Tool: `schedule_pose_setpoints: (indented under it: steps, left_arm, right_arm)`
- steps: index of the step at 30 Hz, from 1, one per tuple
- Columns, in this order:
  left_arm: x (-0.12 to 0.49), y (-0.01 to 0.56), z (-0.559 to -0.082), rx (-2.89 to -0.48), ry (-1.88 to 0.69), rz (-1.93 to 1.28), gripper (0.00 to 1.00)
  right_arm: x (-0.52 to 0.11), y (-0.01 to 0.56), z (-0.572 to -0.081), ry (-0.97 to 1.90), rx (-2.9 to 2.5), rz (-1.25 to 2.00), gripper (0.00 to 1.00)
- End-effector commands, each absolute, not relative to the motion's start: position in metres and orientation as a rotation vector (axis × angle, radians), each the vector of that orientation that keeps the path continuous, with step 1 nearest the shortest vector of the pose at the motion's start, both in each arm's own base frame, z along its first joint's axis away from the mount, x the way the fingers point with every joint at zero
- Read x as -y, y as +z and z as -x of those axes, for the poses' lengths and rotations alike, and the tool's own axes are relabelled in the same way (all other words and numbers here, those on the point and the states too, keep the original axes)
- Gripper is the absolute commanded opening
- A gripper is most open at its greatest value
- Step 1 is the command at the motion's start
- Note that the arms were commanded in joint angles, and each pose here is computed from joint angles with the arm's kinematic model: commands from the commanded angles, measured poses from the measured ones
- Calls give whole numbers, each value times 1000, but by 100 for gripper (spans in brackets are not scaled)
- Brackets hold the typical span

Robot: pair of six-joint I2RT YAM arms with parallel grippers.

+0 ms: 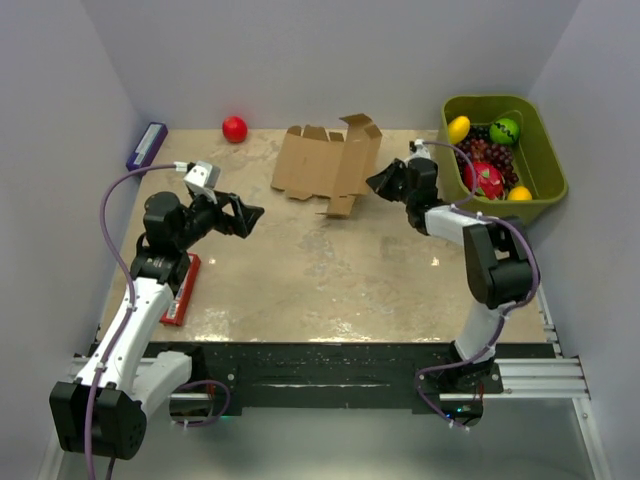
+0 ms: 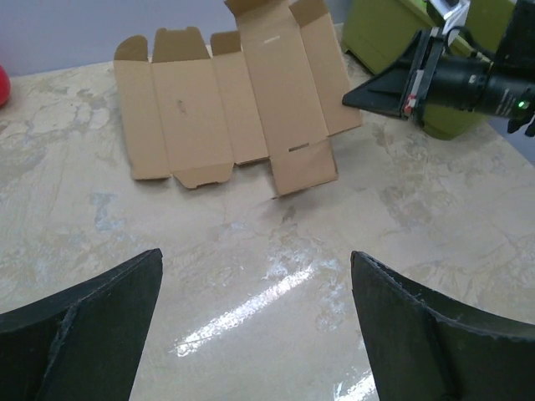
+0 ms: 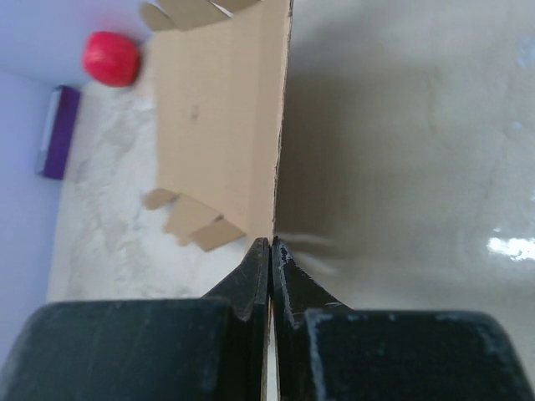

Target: Fold the paper box

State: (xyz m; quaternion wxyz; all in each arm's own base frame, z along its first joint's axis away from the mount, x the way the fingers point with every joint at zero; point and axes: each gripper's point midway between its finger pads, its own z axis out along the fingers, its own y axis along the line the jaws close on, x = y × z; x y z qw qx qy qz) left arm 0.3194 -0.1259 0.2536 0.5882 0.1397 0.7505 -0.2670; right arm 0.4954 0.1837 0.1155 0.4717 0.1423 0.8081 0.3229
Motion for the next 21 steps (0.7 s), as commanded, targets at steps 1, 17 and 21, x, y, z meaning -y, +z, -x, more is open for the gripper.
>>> schedule_pose_setpoints:
  steps: [1, 17, 21]
  left_arm:
    - [137, 275, -313, -1658, -673, -398, 98]
    - [162, 385, -315, -1422, -663, -606, 98]
    - [179, 416, -309, -1337, -651, -739, 100]
  right_arm:
    - [-196, 182, -468, 843, -1931, -89, 0]
    - [-181, 319, -335, 756, -1873, 417, 0]
    - [-183, 339, -310, 795, -1853, 481, 0]
